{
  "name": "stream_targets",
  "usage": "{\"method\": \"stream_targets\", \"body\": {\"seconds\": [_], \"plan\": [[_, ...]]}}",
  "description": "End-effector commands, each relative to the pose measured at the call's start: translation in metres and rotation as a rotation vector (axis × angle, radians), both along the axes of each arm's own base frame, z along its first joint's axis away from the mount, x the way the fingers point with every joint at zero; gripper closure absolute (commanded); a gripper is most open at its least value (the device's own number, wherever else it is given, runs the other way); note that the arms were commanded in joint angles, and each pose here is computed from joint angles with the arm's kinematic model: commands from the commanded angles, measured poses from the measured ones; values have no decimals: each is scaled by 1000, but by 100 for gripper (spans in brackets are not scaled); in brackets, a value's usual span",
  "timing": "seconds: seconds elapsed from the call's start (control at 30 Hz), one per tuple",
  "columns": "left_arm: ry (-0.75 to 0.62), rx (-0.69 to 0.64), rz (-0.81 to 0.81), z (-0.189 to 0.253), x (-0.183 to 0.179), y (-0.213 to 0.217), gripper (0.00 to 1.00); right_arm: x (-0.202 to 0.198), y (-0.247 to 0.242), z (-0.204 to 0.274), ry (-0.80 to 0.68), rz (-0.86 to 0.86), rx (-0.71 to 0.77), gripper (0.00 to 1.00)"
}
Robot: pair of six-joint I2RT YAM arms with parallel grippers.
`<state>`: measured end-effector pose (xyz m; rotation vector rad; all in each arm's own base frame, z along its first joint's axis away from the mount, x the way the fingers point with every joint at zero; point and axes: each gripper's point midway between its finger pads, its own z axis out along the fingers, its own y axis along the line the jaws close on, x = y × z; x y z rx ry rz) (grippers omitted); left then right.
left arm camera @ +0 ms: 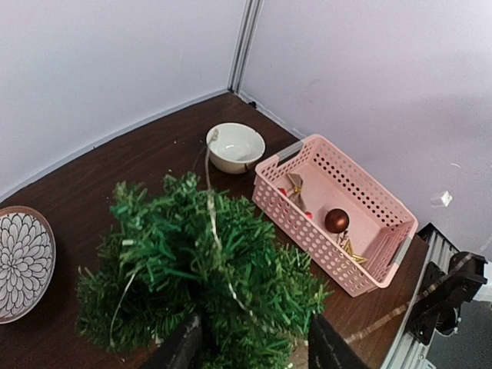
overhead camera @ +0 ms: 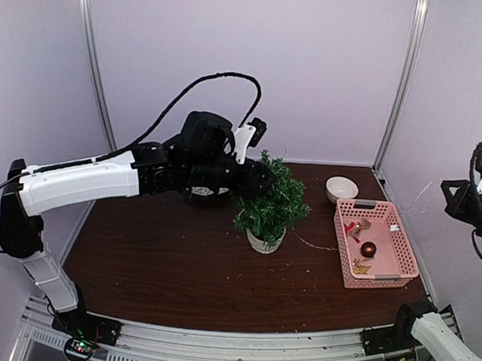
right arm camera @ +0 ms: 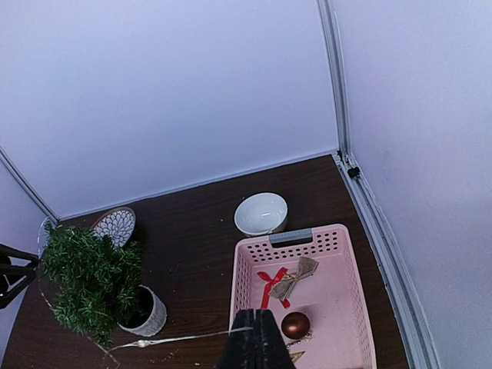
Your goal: Decorate the small christmas tree
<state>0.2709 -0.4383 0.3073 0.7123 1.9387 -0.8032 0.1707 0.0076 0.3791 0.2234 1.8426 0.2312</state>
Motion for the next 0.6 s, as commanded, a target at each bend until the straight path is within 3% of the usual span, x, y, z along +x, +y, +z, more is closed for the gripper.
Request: {"method": "stream_targets", "body": {"seconds": [0.0,0.1,0.43,0.57], "plan": [[-59,-77,29,30,17,-20,54,5,2,4,-22,11,8,100],[-72,-68,25,30,21,-26,61,5,2,5,-24,11,2,100],[-147,-42,-36,41,20,-37,99,6,2,0,-12,14,1,100],[-168,-6,-105,38,15,-49,100,7,3,-3,-5,16,4,100]]}}
